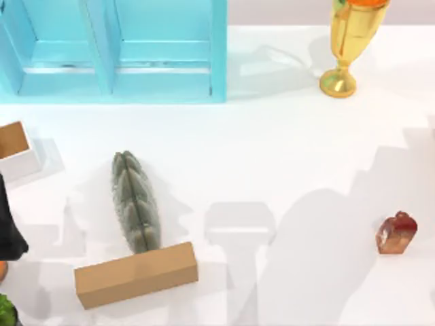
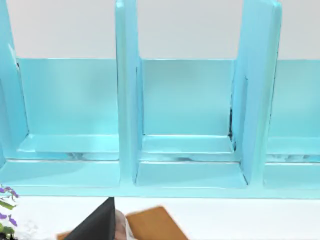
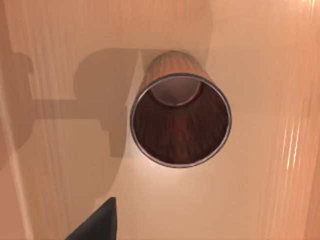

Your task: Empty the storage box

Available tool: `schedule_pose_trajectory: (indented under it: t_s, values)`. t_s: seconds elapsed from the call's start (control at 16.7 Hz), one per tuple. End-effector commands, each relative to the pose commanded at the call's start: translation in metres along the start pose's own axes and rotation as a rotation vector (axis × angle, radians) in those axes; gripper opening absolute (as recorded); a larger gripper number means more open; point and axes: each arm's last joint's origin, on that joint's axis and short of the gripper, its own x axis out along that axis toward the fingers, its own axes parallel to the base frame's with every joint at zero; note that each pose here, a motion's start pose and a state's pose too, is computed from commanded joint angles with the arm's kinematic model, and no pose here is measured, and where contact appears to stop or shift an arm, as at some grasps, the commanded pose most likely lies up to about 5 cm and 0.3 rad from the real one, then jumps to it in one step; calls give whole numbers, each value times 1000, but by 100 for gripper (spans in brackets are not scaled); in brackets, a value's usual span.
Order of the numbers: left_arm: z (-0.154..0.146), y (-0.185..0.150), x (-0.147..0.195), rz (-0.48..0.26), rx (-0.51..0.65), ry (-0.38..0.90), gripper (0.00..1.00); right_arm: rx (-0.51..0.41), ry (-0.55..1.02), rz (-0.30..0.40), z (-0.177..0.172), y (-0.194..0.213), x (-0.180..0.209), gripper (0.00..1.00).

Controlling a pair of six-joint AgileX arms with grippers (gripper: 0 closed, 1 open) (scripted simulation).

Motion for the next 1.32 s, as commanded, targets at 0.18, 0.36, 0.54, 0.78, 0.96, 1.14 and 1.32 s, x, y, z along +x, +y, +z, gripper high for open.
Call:
schedule_pose_trajectory:
  t_s: [0.18, 0.36, 0.54, 0.78, 0.96, 1.14, 1.32]
  values:
    - [0, 0, 0, 0, 0, 0, 100, -1, -1, -1, 1, 1, 4, 100]
    - [0, 0, 0, 0, 0, 0, 100, 0, 1, 0, 3, 0, 30, 100]
    - [0, 0, 0, 0, 0, 0, 100, 0, -3, -1, 4, -1, 64, 100]
    - [0, 0, 0, 0, 0, 0, 100, 0, -1, 0, 0, 0, 98, 100]
    - [0, 0, 0, 0, 0, 0, 100, 0, 0, 0, 0, 0, 100, 100]
    - [0, 0, 0, 0, 0, 0, 100, 0, 0, 0, 0, 0, 100, 85]
    - [0, 0, 0, 0, 0, 0, 100, 0, 0, 0, 0, 0, 100, 62]
